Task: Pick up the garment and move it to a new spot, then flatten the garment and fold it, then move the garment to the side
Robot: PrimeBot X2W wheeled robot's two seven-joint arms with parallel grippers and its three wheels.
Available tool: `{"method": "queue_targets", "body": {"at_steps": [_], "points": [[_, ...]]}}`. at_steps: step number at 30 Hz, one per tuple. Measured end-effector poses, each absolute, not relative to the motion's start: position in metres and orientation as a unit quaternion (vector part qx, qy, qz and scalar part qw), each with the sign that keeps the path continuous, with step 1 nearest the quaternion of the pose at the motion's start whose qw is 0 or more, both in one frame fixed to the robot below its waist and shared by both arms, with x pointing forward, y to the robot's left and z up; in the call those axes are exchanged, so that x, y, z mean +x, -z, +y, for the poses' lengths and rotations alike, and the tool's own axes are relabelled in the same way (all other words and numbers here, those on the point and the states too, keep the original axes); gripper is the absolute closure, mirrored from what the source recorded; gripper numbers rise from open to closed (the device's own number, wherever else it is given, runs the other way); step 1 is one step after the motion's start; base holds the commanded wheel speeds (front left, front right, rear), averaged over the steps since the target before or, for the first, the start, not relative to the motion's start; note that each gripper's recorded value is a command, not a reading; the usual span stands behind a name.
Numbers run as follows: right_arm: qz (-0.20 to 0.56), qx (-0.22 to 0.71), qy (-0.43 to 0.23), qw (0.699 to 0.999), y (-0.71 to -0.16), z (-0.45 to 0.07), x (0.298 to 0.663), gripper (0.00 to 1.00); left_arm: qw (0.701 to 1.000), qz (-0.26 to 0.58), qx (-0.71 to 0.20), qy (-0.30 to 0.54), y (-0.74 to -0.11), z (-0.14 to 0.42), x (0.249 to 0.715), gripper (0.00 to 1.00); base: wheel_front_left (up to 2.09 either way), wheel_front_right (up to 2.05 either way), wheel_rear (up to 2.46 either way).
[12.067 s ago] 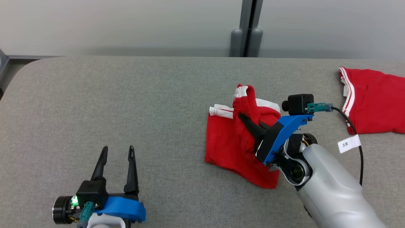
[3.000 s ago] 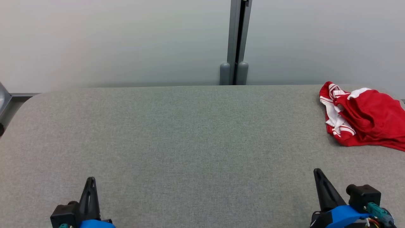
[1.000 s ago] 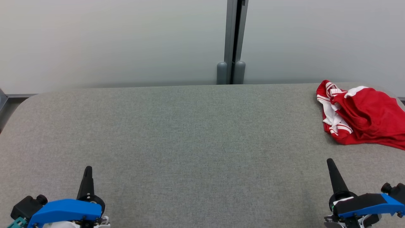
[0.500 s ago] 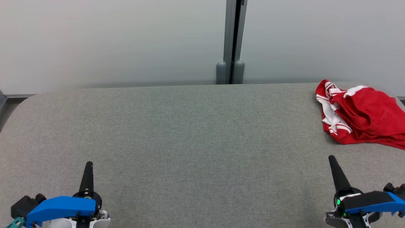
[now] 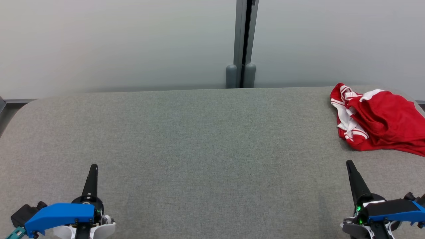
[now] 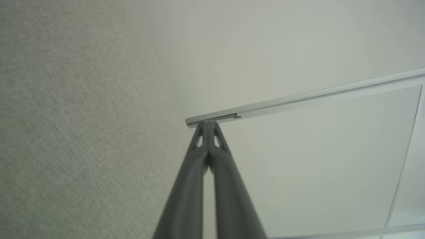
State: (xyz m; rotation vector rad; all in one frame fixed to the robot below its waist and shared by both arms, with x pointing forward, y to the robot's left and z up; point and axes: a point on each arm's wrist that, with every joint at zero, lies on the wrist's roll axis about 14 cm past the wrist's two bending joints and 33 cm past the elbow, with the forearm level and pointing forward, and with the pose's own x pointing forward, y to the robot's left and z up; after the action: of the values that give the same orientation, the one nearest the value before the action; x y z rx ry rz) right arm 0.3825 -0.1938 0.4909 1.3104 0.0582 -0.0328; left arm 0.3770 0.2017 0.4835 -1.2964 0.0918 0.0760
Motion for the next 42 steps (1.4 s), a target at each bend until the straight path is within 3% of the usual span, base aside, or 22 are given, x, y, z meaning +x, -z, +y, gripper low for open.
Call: {"method": "queue_targets", "body": {"at_steps": [36, 42], "points": [[0.005, 0.708, 0.005, 0.706, -0.503, -0.199, 0.387, 1.00, 0.706, 0.004, -0.708, -0.005, -0.504, 0.201, 0.388, 1.00, 0.00, 0.00, 0.00], [0.004, 0.709, 0.005, 0.705, -0.503, -0.199, 0.387, 1.00, 0.706, 0.003, -0.708, -0.004, -0.504, 0.201, 0.388, 1.00, 0.00, 0.00, 0.00]]}}
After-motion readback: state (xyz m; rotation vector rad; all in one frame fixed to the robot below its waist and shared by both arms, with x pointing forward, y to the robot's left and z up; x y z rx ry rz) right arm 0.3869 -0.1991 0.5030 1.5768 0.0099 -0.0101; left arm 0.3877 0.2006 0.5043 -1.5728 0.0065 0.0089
